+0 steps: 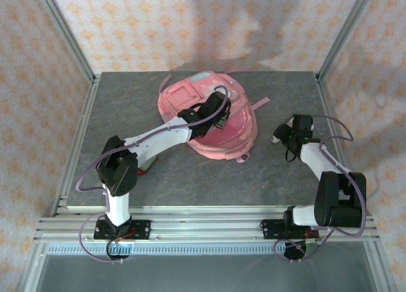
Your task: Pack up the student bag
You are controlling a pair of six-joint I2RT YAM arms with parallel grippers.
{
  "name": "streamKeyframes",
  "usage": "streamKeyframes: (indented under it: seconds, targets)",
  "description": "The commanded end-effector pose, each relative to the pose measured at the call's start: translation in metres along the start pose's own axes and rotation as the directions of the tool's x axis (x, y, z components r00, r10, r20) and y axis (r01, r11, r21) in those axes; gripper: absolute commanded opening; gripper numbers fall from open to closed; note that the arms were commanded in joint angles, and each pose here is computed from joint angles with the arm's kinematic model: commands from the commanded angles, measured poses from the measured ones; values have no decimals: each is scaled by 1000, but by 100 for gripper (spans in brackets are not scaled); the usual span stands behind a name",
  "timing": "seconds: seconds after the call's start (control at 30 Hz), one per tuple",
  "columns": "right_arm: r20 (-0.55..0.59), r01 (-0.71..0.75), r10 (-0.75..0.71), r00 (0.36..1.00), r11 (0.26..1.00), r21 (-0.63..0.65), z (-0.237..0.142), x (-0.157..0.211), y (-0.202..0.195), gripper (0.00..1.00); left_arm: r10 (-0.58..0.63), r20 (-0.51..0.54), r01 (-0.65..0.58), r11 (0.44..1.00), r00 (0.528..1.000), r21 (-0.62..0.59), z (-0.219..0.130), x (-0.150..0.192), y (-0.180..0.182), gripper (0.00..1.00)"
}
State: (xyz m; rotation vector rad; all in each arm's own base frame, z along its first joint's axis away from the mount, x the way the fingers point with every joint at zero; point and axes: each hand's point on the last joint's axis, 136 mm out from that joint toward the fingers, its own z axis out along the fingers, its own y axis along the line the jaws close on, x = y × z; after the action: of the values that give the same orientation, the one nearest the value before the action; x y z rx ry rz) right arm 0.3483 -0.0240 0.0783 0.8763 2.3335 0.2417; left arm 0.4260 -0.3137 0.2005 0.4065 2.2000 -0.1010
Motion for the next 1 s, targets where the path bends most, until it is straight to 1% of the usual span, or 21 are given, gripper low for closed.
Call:
streamKeyframes:
  seconds: [0.0,0.07,0.2,0.3,0.37,0.5,0.67,0.83,0.97]
  targets:
    - [6,-21,21,1000,999,35,11,-2,-4,73,-33,67,34,999,997,-15,-17,-28,9,0]
    - [-6,-26,26,1000,999,34,19,-4,-1,73,-31,61,32,999,998,-16,-14,-25,8,0]
    - [4,-30,29,1000,999,35,27,-13,6,72,-35,54,36,999,998,-13,-12,-22,8,0]
    - [-18,-34,35,999,998,49,37,-13,7,65,-36,54,36,999,998,-15,-11,-21,8,0]
    - [-30,-36,38,999,998,60,43,-11,5,64,-34,54,35,999,998,-17,-11,-22,8,0]
    - [-49,-32,37,998,996,85,56,-8,1,67,-29,55,30,999,998,-16,-11,-22,8,0]
    - [-32,-50,54,998,992,112,64,-16,1,71,-30,47,30,999,998,-10,-9,-21,6,0]
    - [-24,-48,51,998,991,125,68,-22,2,71,-30,49,31,999,998,-12,-10,-21,7,0]
    - [-42,-15,22,999,986,169,74,-23,-3,73,-23,47,24,1000,999,-15,-10,-21,7,0]
